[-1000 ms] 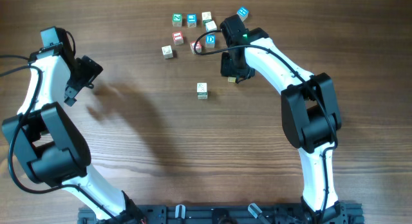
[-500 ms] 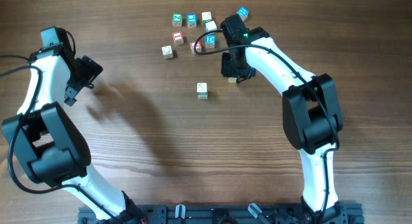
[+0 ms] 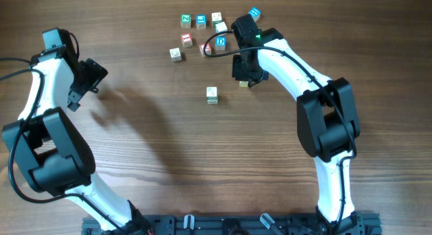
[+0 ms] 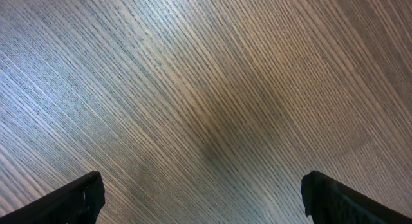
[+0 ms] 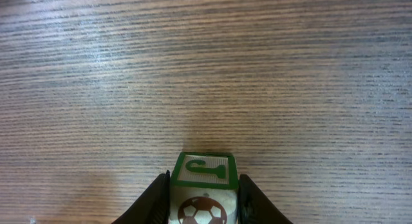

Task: Form a tower
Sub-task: 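Carry the soccer-ball block toward the fish-on-W stack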

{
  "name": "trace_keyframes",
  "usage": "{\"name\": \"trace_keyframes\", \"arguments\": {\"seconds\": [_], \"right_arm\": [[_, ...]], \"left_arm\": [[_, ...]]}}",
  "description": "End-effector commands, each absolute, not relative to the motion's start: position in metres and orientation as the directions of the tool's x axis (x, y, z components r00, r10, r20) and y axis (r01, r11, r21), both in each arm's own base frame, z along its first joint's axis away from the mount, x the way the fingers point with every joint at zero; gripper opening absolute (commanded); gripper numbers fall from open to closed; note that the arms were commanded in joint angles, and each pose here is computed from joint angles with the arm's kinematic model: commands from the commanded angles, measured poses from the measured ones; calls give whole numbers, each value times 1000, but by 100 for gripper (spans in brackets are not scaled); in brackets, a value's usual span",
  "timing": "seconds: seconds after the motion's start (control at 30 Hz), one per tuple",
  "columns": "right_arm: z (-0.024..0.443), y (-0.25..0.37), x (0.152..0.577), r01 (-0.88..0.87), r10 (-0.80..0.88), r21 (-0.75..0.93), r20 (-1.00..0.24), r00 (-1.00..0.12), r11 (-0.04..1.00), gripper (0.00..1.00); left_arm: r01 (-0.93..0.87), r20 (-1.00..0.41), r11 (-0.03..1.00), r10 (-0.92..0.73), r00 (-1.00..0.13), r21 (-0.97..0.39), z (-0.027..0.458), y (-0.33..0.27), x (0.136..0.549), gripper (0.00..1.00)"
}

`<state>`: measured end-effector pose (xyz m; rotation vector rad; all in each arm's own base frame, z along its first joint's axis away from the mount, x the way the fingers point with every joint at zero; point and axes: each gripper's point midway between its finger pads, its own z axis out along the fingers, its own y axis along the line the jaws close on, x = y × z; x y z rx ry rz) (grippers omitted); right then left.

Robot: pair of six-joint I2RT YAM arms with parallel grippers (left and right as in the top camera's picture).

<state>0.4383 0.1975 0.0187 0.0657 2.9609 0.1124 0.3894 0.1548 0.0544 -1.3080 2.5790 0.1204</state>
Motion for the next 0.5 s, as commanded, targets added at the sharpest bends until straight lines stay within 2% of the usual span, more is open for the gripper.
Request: {"name": "trace_keyframes", "arguments": {"seconds": [0.0,0.23,0.33,0.47], "right_arm": [[41,197,445,38,54,79,-221,-974,996,30],[39,196,443,38,53,77,-216,-975,996,38],[39,196,443,38,54,77,-215,-975,996,30],[39,196,443,38,54,77,-215,-975,996,30]], "left_arm": [[-808,-284,588,-783,-553,-48,66,159,392,100],[-808,-284,588,-783,-553,-48,66,159,392,100],[-808,-284,588,-783,-553,-48,66,159,392,100],[-808,-284,588,-783,-553,-48,66,159,392,100]]}}
